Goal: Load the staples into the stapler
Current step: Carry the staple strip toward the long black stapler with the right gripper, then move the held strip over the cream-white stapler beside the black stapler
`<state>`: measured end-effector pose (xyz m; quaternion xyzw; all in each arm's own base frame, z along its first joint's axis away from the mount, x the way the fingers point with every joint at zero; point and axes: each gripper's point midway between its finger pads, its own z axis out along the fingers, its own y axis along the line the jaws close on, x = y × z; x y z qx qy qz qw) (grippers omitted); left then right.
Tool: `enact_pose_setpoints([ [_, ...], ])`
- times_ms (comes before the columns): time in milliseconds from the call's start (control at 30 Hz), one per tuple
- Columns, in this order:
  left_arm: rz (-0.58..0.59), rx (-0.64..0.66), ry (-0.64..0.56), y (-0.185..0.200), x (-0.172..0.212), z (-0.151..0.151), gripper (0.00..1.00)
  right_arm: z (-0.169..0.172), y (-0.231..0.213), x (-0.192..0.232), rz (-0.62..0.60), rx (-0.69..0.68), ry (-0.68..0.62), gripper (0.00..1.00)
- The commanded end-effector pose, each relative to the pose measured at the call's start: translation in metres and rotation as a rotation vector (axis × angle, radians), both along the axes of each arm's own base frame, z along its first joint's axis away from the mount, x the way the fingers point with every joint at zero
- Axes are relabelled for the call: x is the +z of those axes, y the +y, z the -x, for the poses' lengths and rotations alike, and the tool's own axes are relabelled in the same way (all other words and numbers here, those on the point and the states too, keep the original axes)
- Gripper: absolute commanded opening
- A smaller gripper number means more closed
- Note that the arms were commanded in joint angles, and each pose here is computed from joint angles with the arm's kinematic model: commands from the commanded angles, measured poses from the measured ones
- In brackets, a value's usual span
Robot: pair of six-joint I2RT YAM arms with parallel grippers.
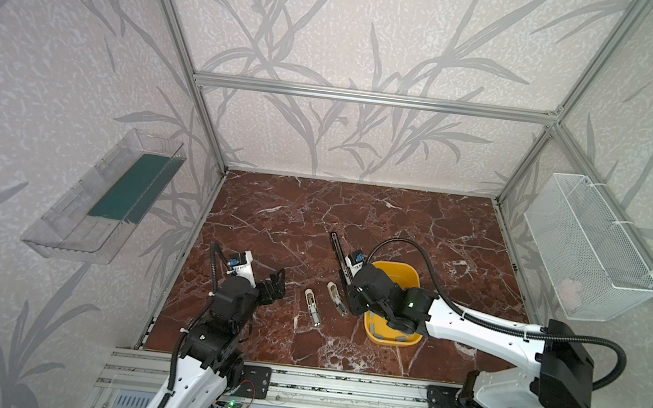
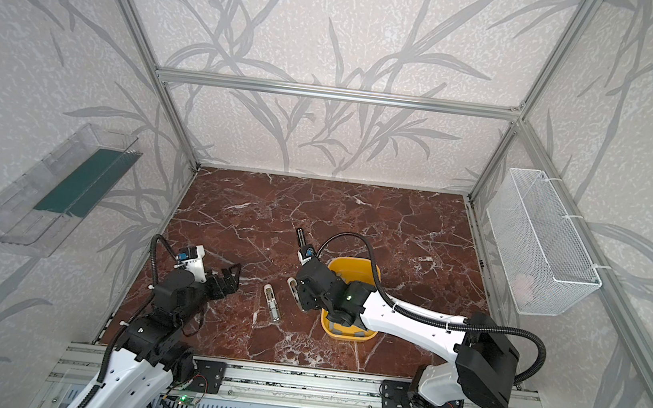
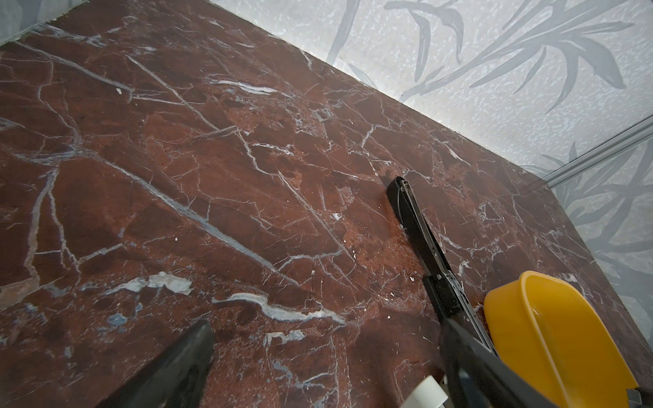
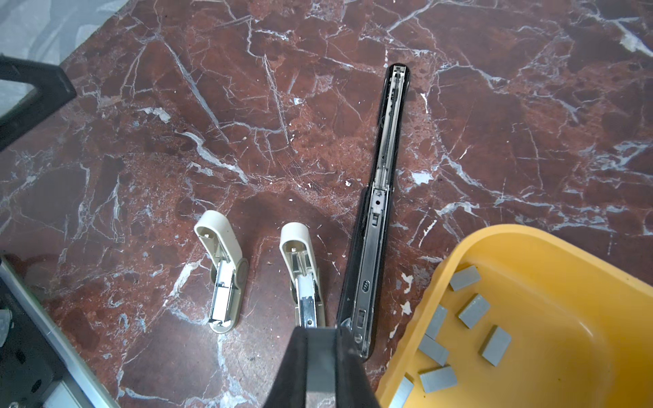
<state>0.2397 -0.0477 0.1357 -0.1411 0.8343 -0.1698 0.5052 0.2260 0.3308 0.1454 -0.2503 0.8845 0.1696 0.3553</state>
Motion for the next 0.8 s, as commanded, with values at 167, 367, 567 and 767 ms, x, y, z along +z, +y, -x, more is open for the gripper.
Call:
enact_pose_setpoints([
  [167, 0.009, -0.016, 0.014, -0.005, -0.001, -0.005, 0.99, -0.004, -0.001, -0.012, -0.022, -0.037, -0.012, 0.05],
  [367, 0.011, -0.024, 0.013, -0.006, 0.001, -0.006, 0.99, -0.005, -0.002, -0.022, -0.018, -0.056, -0.012, 0.05],
  [567, 0.011, -0.021, 0.015, -0.006, 0.0, -0.006, 0.99, -0.008, -0.004, -0.029, -0.026, -0.092, -0.009, 0.03],
  [767, 0.012, -0.024, 0.01, -0.006, 0.0, -0.007, 0.99, -0.006, 0.003, -0.036, -0.033, -0.076, 0.023, 0.0],
])
